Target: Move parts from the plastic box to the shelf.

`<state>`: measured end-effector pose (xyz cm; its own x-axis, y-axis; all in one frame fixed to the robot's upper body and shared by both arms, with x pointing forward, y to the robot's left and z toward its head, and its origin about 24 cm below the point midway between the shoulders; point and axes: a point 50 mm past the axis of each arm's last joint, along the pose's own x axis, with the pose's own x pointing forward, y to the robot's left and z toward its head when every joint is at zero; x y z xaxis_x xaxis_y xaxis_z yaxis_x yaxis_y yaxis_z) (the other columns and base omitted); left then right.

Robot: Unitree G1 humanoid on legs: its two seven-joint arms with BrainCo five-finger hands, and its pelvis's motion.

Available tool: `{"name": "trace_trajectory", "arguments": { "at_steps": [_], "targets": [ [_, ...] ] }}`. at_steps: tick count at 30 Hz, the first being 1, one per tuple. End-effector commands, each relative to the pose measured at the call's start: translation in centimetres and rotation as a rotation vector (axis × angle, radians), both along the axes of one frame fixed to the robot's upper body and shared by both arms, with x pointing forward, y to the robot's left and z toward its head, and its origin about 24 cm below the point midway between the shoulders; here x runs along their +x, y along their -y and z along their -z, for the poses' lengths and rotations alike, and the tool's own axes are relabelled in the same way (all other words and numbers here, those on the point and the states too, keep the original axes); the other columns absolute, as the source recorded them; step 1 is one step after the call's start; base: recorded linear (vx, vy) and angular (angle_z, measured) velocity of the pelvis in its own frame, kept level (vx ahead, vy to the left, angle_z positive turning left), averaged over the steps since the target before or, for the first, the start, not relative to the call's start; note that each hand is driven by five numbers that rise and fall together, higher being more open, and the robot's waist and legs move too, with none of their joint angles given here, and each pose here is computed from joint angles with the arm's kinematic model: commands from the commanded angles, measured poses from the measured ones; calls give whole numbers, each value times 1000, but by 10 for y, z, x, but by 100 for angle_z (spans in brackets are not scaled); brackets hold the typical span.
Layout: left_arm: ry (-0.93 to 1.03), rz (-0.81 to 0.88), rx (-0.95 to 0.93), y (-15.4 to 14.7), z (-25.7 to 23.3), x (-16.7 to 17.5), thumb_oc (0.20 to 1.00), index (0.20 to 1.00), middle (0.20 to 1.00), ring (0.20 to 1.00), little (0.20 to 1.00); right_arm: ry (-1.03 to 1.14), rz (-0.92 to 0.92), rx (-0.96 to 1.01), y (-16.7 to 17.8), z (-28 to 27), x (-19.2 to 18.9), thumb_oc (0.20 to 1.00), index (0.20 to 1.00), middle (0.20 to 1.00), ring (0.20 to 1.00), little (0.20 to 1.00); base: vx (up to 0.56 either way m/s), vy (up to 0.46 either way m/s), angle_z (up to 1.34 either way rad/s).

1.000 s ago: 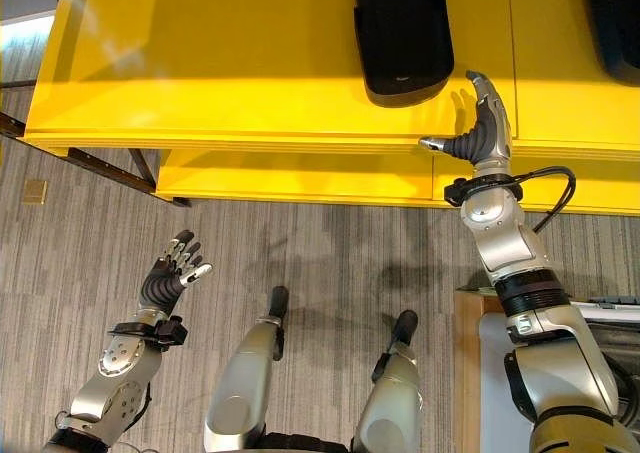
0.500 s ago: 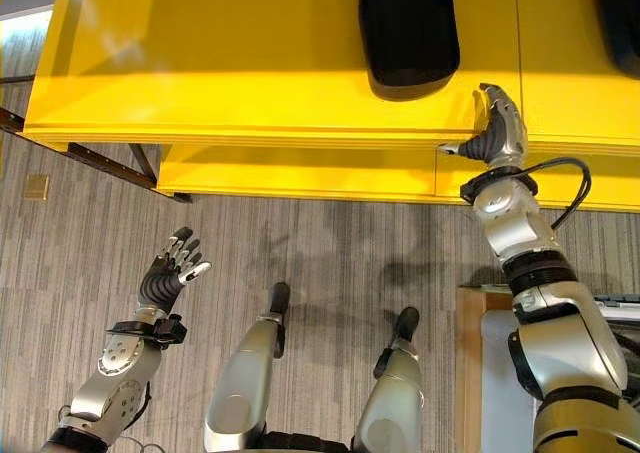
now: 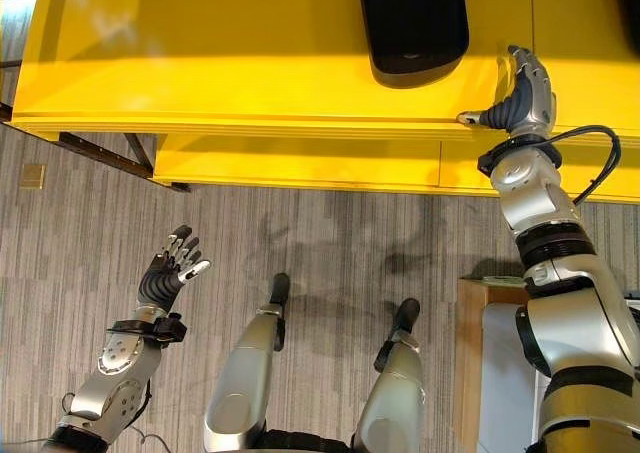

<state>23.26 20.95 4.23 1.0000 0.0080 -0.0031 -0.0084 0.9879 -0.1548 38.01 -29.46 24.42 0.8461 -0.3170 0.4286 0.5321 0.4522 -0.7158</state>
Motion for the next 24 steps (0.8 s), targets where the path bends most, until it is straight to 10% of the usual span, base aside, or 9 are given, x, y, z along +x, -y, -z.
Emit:
{"name": "trace_trajectory", "arguments": {
  "at_steps": [1,24],
  "targets": [
    [88,-8,5,-6,-16,-5,1000,1000,1000,1000,1000,25,-4,-24,0,-17,2,1000,1000,1000,1000,1000,93,-39,8],
    [139,-44,-16,-6,-27,2,1000,1000,1000,1000,1000,-47,-107,-71,-39,-17,21,1000,1000,1000,1000,1000,15,-2,4]
  ]
}}
